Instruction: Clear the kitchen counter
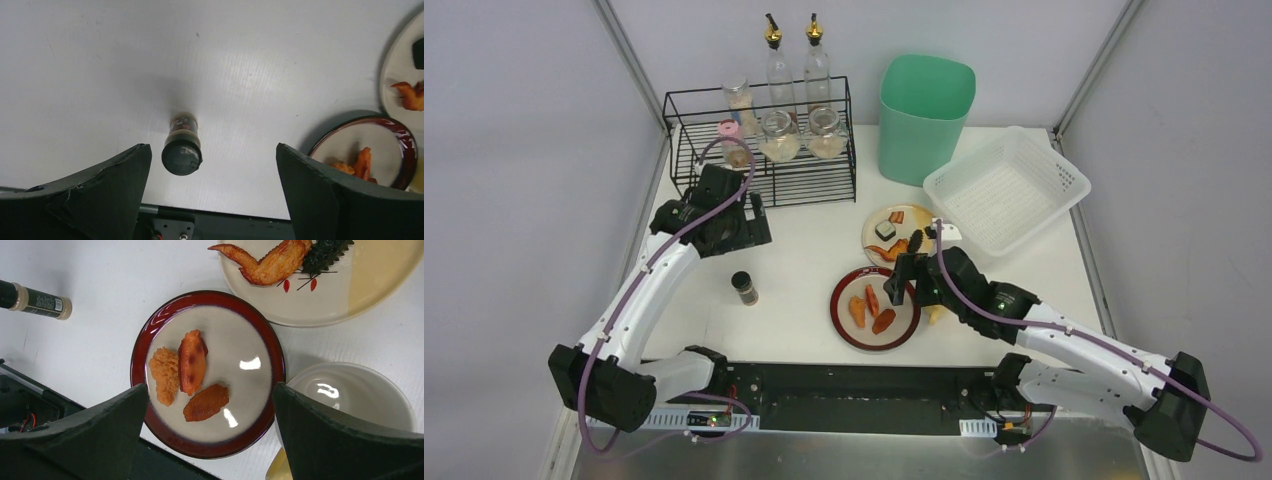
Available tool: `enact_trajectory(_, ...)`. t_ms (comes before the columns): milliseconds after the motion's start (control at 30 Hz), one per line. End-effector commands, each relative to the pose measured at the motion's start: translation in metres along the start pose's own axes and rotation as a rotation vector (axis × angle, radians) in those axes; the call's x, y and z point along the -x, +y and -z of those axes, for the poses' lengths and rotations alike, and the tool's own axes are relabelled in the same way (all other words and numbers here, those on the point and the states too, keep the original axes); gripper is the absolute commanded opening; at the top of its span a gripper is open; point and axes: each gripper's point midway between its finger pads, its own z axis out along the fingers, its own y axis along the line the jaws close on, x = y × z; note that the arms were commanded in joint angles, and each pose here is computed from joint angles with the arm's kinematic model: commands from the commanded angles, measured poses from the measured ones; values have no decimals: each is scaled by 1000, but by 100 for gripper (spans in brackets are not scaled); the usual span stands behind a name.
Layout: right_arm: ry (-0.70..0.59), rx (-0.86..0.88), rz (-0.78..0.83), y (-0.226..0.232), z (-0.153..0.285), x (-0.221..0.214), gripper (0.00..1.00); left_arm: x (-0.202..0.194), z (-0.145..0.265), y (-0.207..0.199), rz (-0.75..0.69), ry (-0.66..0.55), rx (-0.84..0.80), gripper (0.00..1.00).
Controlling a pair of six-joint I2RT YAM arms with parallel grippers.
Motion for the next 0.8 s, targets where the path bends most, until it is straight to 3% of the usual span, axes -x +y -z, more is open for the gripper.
enact_trajectory(0,-20,19,-7,8,0,9,99,-19,2,14,60,-18,37,99)
enact_trajectory(767,-2,2,11,8,-5,4,99,-77,-45,24,103,129,92,81)
